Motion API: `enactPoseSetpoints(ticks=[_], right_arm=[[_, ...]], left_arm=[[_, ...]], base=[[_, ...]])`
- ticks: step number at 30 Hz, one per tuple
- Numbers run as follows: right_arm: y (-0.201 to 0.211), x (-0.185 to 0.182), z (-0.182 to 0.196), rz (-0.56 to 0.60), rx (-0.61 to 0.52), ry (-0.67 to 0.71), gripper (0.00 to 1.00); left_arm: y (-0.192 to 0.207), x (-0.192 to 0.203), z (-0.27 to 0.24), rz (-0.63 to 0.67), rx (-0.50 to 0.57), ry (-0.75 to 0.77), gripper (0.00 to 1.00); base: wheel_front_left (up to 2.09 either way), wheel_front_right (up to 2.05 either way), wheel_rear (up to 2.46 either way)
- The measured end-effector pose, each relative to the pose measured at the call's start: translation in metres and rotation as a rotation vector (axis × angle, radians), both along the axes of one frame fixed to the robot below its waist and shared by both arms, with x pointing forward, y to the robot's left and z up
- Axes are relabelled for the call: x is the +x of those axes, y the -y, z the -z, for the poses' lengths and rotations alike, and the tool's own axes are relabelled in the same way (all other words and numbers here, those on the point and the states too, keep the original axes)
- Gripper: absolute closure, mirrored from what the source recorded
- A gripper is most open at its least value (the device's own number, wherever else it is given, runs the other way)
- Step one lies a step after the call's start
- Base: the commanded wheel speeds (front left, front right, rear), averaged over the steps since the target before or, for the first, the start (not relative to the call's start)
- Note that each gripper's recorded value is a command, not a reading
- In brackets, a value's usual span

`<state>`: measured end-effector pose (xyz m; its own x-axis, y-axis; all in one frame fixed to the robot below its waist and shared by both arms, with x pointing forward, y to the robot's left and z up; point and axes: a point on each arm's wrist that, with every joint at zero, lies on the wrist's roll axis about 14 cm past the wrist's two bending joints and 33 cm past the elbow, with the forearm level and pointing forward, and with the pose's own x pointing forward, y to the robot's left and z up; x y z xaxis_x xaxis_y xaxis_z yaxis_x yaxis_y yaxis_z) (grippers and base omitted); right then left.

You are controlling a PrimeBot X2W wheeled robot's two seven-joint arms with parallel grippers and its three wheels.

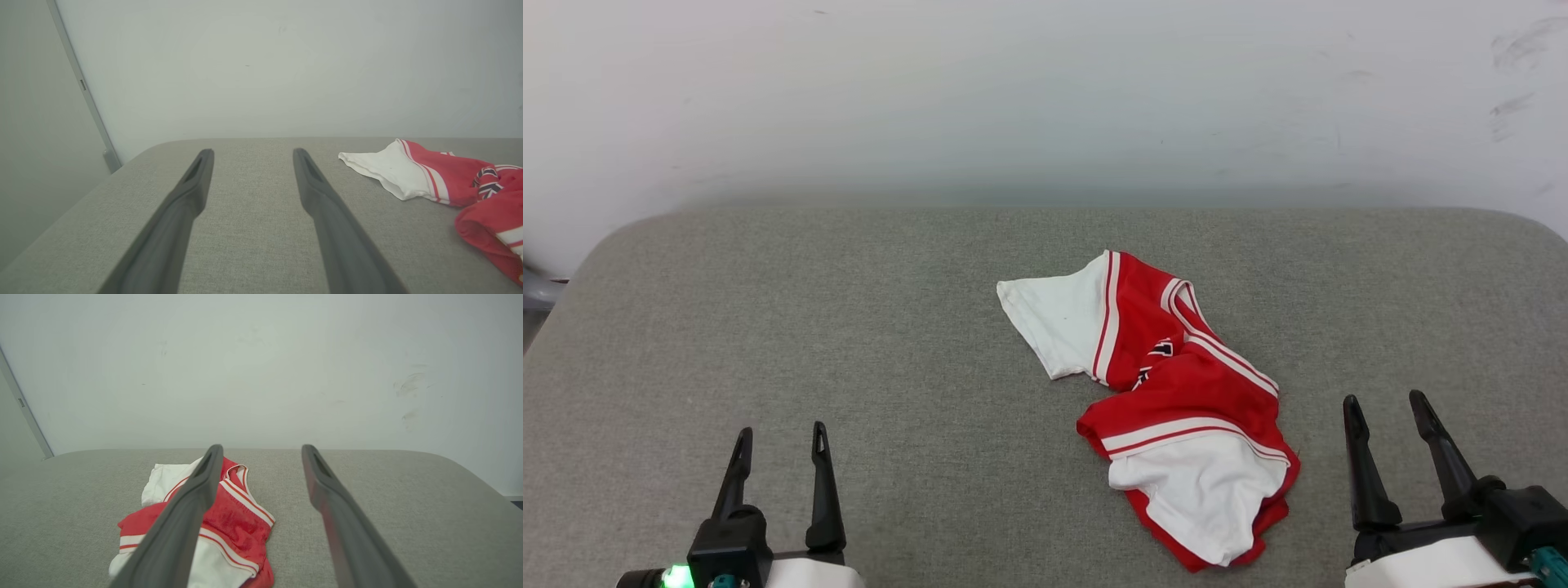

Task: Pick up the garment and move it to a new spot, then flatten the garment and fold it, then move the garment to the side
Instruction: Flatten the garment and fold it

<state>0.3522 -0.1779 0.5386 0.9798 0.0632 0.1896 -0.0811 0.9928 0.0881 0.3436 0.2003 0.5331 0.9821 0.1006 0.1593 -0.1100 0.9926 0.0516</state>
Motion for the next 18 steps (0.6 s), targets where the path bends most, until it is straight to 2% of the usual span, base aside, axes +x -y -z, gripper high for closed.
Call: enactPoseSetpoints(ticks=[18], right_arm=[[-0.002, -0.002, 0.008, -0.005, 0.003, -0.025, 0.0]], left_arm=[[-0.006, -0.003, 0.011, -0.01, -0.003, -0.029, 0.0]], base=[[0.0, 0.0, 0.0]])
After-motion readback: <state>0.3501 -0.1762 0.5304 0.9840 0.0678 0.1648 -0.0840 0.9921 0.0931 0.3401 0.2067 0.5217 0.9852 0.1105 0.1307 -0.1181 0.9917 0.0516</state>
